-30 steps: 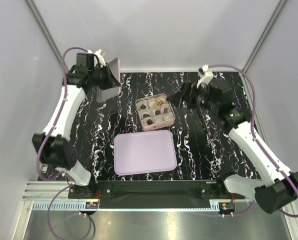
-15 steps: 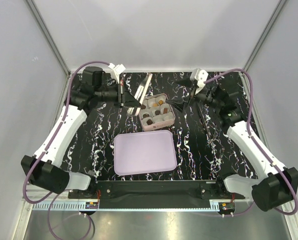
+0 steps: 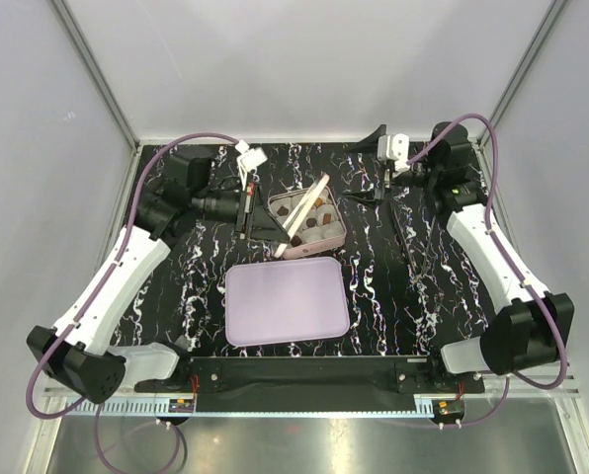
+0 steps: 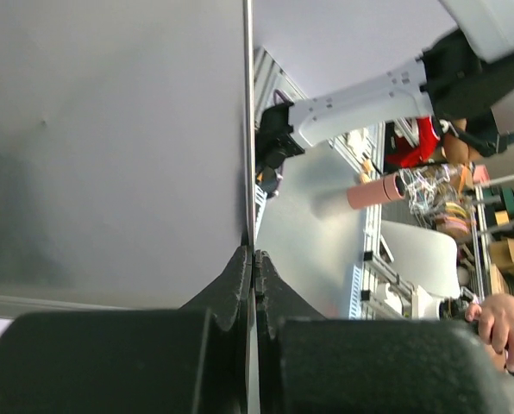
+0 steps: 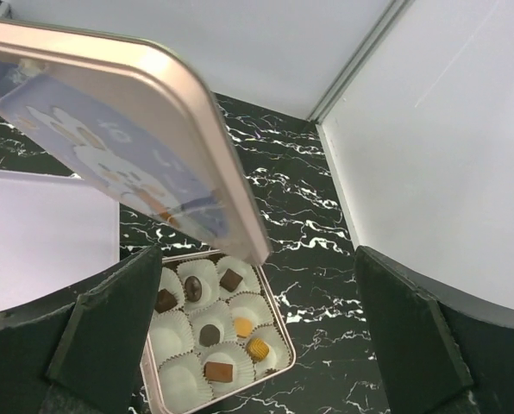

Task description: Pack the chocolate

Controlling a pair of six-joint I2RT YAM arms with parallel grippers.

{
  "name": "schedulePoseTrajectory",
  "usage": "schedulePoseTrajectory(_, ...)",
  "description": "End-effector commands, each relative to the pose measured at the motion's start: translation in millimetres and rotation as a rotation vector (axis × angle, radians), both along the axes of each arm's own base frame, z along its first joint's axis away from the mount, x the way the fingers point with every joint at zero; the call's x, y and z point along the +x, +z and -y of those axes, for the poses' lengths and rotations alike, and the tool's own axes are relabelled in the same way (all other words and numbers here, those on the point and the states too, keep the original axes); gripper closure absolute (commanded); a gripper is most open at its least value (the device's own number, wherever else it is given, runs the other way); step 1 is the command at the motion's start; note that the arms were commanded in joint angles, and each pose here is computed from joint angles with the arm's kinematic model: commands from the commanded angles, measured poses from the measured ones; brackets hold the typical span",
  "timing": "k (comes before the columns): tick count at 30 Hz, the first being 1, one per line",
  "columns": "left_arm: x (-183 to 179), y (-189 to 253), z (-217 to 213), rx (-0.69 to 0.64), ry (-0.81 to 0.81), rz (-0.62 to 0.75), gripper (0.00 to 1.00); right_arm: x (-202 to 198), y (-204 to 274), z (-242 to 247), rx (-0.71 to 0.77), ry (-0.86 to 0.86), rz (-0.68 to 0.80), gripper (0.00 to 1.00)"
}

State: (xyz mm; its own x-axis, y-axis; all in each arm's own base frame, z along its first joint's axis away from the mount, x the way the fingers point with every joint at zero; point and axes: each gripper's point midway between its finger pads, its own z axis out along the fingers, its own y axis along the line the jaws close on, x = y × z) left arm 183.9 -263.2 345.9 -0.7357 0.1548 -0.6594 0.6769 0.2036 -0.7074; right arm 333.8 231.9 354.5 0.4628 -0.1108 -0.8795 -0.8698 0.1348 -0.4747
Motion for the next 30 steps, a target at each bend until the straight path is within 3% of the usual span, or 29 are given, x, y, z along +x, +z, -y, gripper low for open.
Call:
schedulePoseTrajectory(1,-14.5,12.9,2.4,-0.051,-0.092,0.068,1.0,-2.7,13.4,-4.0,-0.006,0.088,0.063,0.0)
schedulePoseTrajectory(12,-22.4,16.9,13.6,-0.062,-0.21,0.091,1.0,-14.8,-2.2,-17.8,-0.005,0.269,-0.012,0.01)
schedulePoseTrajectory(14,-16.9,12.5,15.8,-0.038,-0.213,0.079,1.0,-20.3,-6.1,-18.1,-0.008,0.297,-0.048,0.09)
schedulePoseTrajectory(16,-13.7,11.3,16.4,-0.022,-0.218,0.082,1.0,-25.6,-7.2,-21.1,-0.002,0.339,-0.019,0.31)
schedulePoseTrajectory(19,-8.5,9.2,18.7,-0.015,-0.22,0.085,1.0,-31.9,-15.8,-22.4,0.0,0.358,-0.062,0.44)
schedulePoseTrajectory(25,13.4,-1.9,24.8,0.036,-0.19,0.093,1.0,-42.5,-19.7,-22.7,0.024,0.409,-0.116,0.56)
schedulePoseTrajectory(29,48.3,-13.3,20.4,0.091,-0.071,0.074,1.0,-44.5,-22.2,-22.6,0.029,0.417,-0.143,0.85)
schedulePoseTrajectory(30,60.1,-14.2,17.6,0.089,-0.028,0.057,1.0,-44.9,-23.1,-22.4,0.026,0.414,-0.18,0.88)
